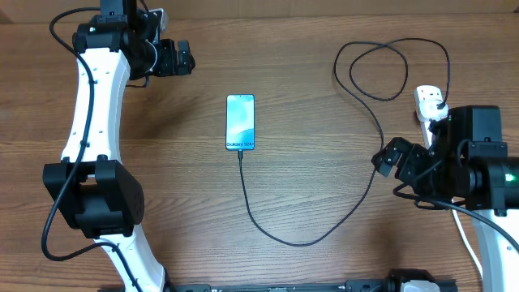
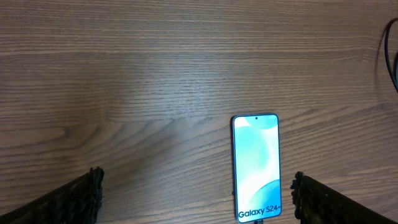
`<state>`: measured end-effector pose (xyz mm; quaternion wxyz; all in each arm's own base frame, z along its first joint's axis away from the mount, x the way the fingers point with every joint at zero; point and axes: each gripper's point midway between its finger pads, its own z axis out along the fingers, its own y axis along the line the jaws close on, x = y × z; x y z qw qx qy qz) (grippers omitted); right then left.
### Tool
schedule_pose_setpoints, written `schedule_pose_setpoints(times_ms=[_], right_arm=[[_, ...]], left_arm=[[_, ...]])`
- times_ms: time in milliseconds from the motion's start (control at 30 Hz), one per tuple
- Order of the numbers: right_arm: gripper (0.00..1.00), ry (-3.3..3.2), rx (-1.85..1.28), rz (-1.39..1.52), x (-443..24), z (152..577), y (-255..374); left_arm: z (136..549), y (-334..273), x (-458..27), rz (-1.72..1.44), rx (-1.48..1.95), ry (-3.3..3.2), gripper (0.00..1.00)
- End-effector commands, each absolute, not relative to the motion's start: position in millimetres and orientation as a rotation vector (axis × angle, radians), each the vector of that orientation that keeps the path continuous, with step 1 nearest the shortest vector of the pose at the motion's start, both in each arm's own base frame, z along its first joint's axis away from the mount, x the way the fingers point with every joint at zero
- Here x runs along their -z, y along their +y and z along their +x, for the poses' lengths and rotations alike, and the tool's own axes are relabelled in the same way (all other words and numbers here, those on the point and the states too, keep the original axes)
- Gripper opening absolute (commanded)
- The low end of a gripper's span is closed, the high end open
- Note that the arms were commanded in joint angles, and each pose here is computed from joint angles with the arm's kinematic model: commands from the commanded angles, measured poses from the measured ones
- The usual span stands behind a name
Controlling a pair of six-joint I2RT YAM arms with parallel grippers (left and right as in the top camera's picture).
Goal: Plug charger to phone and switch on socket
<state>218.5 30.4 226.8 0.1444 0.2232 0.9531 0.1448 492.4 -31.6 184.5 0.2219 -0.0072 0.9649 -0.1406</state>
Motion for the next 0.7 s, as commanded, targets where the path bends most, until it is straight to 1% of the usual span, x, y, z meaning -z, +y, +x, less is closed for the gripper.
schedule_pose_setpoints(times_ms=[0,400,567,667], right_arm=[[1.0,2.696,-0.435,0.617,-235,217,32],[1.0,2.488,-0.464,0.537,-266,192,33],[1.0,2.45,-0.462,0.524,-264,187,32],[1.0,2.445,-0.455,0.513,-252,184,32]], left_arm=[[493,-32,-181,-0.026,0.384,2.674,1.0],[493,-32,-181,-0.027,0.384,2.673,1.0],[493,-32,-181,-0.026,0.384,2.674,1.0],[493,-32,-181,-0.026,0.384,2.674,1.0]])
